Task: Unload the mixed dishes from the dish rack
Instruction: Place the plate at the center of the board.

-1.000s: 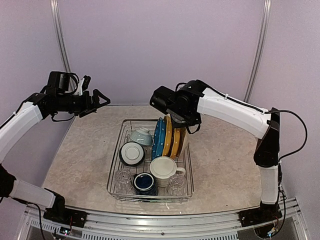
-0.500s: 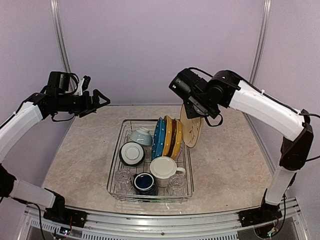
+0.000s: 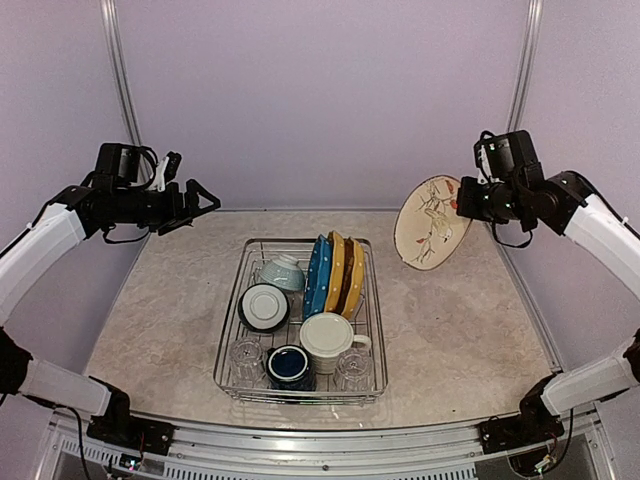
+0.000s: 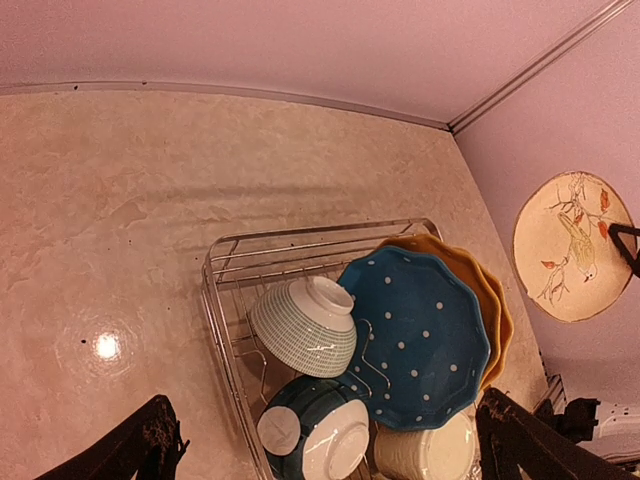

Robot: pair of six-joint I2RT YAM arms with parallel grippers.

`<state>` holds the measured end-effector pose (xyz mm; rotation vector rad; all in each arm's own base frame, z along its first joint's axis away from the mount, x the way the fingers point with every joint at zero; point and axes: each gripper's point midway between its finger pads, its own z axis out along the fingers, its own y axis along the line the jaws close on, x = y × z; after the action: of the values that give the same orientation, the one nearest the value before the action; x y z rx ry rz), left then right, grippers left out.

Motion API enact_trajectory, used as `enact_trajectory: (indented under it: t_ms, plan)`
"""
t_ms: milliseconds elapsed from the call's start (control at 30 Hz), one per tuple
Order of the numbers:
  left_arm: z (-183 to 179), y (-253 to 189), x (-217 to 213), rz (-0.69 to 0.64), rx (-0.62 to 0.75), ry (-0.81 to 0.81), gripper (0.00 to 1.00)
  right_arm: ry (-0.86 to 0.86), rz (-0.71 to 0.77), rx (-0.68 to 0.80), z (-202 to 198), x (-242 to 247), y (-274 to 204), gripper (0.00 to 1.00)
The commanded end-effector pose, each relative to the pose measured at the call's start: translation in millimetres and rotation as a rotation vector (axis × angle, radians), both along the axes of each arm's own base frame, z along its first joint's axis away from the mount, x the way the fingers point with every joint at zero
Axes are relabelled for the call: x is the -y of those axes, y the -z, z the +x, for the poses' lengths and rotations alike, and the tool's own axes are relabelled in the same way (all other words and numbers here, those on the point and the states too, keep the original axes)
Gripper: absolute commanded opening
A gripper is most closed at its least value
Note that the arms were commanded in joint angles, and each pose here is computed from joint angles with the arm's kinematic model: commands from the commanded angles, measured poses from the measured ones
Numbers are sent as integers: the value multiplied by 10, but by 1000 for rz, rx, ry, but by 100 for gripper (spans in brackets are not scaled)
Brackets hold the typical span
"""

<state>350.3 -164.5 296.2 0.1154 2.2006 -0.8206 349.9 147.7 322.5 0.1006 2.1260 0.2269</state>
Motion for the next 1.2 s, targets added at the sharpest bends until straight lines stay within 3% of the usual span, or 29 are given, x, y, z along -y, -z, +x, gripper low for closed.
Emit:
enact_trajectory:
  t_ms: [0,300,567,967,1167]
  plan:
    - [5,12,21,17,7,12,99,-89,245,104,203,-4,-176,0]
    - [-22,-50,14,11,38,11,99,-65,545,-40,475,612,948,0]
    - [-32,-58,29,6,39,18,99,-125,625,-121,605,627,1589,0]
    - [-49,-152,50,-15,71,28,99,-122,558,-224,661,707,2374,0]
    - [-78,-859,228,-136,142,50,99,-119,517,-278,607,734,2652,4]
